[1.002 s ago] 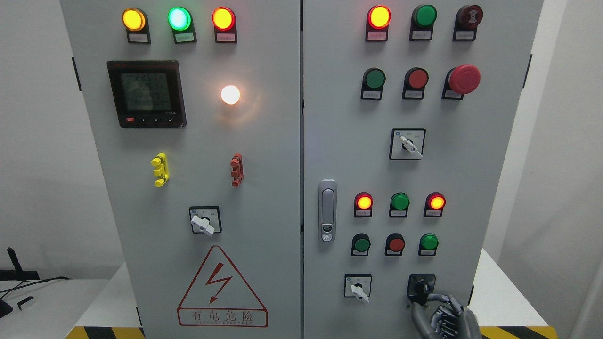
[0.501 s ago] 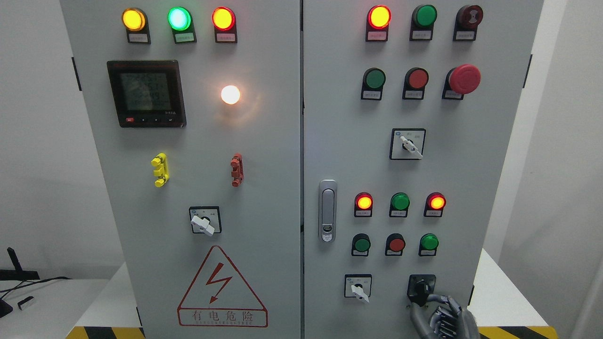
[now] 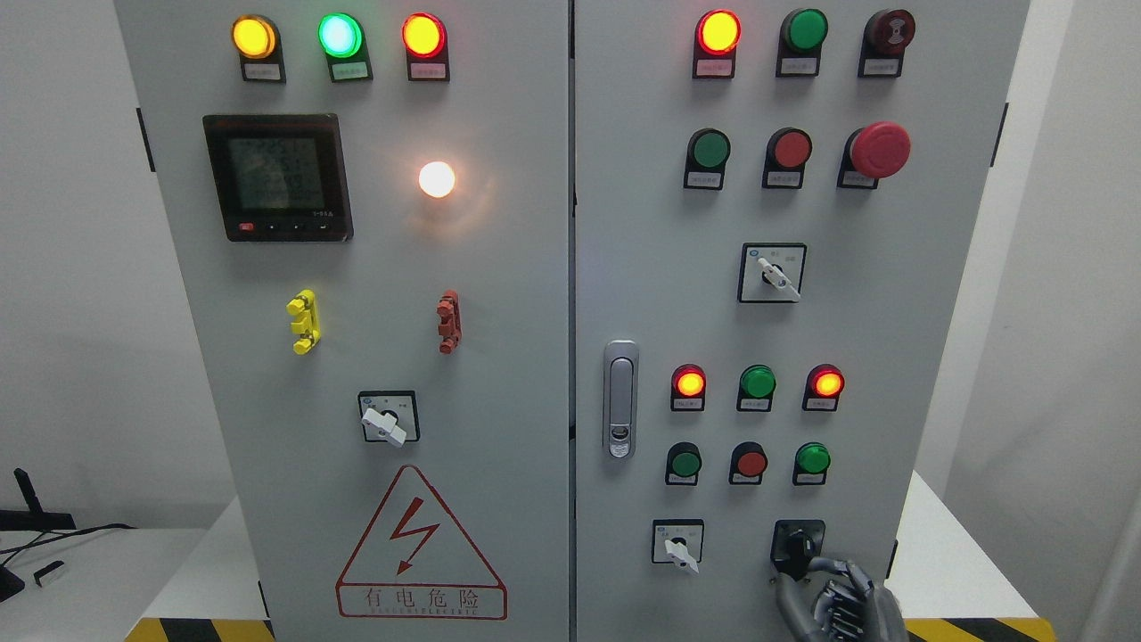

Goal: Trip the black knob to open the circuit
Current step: 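Twist the black knob with the right hand to switch it over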

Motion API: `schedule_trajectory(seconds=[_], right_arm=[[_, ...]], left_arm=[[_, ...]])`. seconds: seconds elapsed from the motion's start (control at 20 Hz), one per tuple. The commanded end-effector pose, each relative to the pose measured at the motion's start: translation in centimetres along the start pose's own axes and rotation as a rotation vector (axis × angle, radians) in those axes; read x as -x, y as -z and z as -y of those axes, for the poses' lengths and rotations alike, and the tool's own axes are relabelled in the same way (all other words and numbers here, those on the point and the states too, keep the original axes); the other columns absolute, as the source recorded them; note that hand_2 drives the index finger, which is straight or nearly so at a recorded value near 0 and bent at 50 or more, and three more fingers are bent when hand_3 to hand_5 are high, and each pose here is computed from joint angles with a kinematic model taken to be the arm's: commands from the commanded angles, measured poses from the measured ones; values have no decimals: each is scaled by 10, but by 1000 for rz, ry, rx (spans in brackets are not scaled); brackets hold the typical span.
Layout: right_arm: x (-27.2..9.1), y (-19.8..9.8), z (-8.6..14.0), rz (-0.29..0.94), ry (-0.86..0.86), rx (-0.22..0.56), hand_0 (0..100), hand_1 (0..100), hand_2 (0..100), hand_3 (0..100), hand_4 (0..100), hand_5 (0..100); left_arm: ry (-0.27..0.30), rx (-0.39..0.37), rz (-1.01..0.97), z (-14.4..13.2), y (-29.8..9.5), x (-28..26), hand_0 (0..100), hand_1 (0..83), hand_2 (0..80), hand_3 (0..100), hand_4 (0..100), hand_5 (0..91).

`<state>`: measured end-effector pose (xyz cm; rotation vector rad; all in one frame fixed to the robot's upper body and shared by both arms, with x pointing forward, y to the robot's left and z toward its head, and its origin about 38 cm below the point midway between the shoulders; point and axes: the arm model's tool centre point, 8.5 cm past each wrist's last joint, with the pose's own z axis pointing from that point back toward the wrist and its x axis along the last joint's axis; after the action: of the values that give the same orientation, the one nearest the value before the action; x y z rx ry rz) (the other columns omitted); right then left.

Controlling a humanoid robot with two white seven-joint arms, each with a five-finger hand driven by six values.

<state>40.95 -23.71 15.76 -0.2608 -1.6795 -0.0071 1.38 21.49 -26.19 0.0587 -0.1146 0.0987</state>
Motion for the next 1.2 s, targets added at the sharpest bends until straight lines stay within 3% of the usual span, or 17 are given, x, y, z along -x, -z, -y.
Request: schedule_trajectory(seconds=[0.0, 1.15], right_arm=[[-2, 1, -5, 8, 0, -16, 371, 720, 525, 938, 1000, 1000], [-3, 0, -11, 11, -25, -36, 375, 726, 546, 947, 1000, 1000]], left_arm=[[-5, 0, -1, 0, 0, 0, 120, 389, 0, 0, 0, 0], [-5, 0, -1, 0, 0, 0, 120, 389, 0, 0, 0, 0]])
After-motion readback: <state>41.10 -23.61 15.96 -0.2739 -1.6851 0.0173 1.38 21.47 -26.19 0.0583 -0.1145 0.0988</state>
